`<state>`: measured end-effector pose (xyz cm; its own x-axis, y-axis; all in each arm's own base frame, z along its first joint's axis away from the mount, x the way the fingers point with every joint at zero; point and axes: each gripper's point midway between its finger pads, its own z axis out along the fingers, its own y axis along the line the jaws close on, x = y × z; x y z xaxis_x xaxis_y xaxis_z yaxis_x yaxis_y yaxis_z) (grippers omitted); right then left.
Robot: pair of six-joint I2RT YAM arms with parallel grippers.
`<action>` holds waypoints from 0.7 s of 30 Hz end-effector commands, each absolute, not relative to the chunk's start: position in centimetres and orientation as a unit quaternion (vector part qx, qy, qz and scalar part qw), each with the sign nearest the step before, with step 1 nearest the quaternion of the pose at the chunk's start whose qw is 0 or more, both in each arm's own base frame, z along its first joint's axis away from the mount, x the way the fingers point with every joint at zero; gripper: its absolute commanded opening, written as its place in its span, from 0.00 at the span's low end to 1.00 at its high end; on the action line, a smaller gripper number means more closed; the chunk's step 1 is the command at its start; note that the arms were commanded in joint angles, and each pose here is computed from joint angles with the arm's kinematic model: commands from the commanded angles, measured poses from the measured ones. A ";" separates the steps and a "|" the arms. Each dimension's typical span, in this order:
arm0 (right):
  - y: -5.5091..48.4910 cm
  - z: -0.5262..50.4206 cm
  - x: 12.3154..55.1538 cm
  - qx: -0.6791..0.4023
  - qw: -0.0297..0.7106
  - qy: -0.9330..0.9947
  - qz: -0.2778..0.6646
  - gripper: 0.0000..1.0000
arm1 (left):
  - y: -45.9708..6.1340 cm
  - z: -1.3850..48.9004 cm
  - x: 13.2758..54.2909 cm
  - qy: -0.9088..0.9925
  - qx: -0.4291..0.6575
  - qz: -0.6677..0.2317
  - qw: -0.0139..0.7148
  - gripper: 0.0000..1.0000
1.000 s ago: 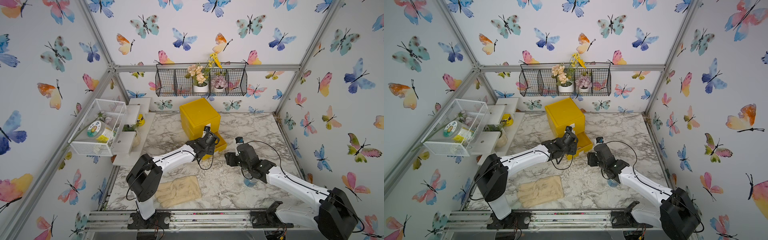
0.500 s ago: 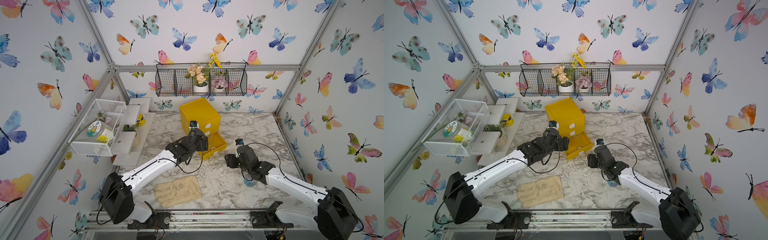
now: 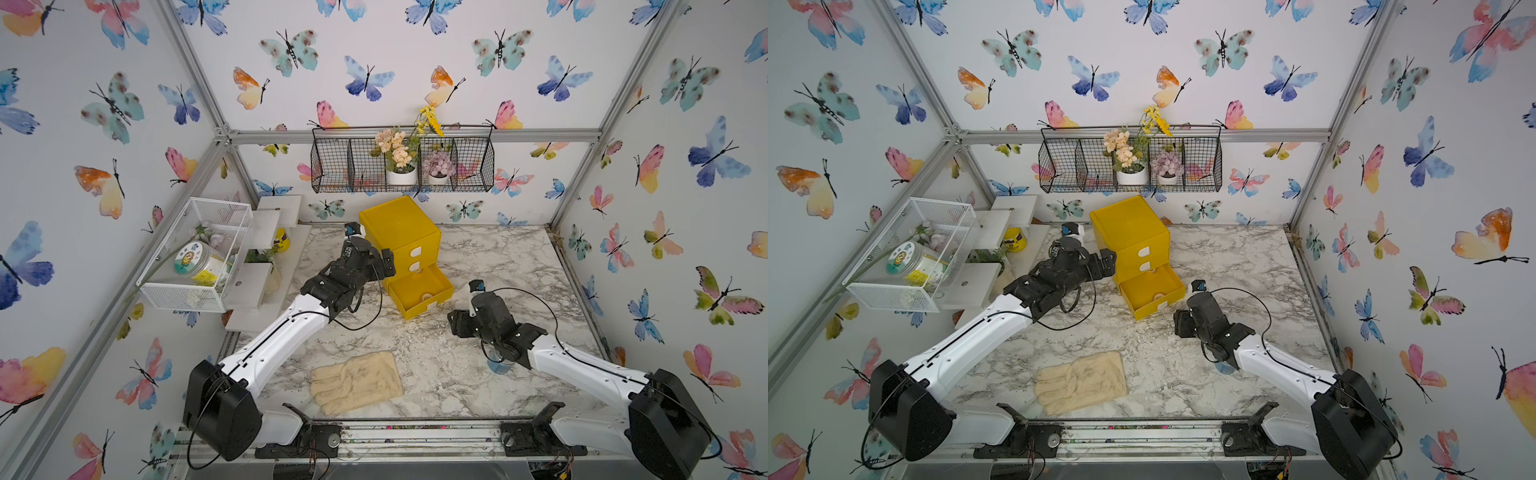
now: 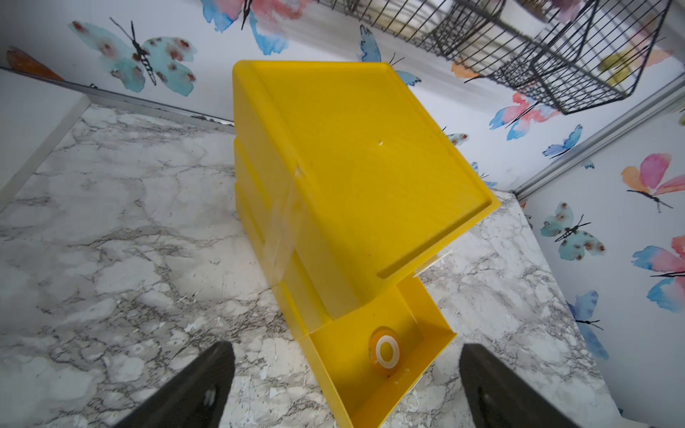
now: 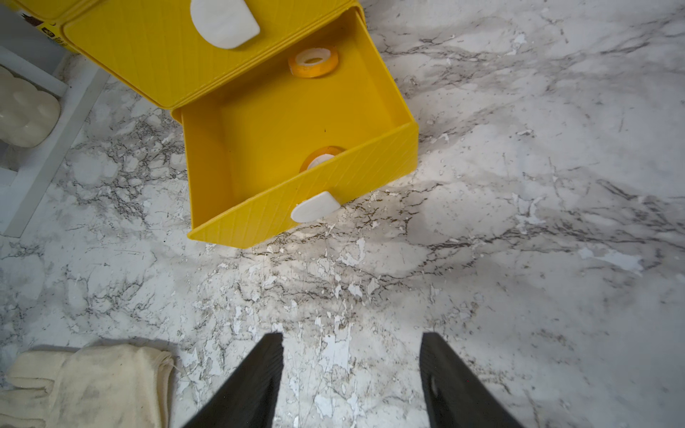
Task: Place the transparent tape into the drawer according to color
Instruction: Close the drawer in the storage box.
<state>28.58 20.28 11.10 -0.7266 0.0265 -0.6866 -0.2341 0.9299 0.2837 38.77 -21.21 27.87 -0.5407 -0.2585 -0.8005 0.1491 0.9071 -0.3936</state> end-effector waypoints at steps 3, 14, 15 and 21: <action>21.1 10.1 28.4 -0.063 0.352 0.914 0.194 0.64 | -21.8 27.9 41.7 0.848 -0.030 -0.207 0.487 0.98; 23.3 8.8 29.7 -0.078 0.338 0.913 0.215 0.61 | -20.8 23.5 44.4 0.876 -0.044 -0.142 0.460 0.94; 23.6 8.5 30.0 -0.080 0.337 0.913 0.215 0.60 | -20.8 23.3 44.5 0.878 -0.043 -0.140 0.456 0.93; 24.6 6.8 32.7 -0.072 0.336 0.916 0.208 0.58 | -20.8 22.4 44.4 0.885 -0.039 -0.139 0.443 0.92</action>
<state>30.69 23.48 5.68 -0.7929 -0.0180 -0.6091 -0.2541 0.9183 0.3035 44.36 -21.51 23.56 -0.5801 -0.2180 -0.7848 0.0784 0.9441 -0.3202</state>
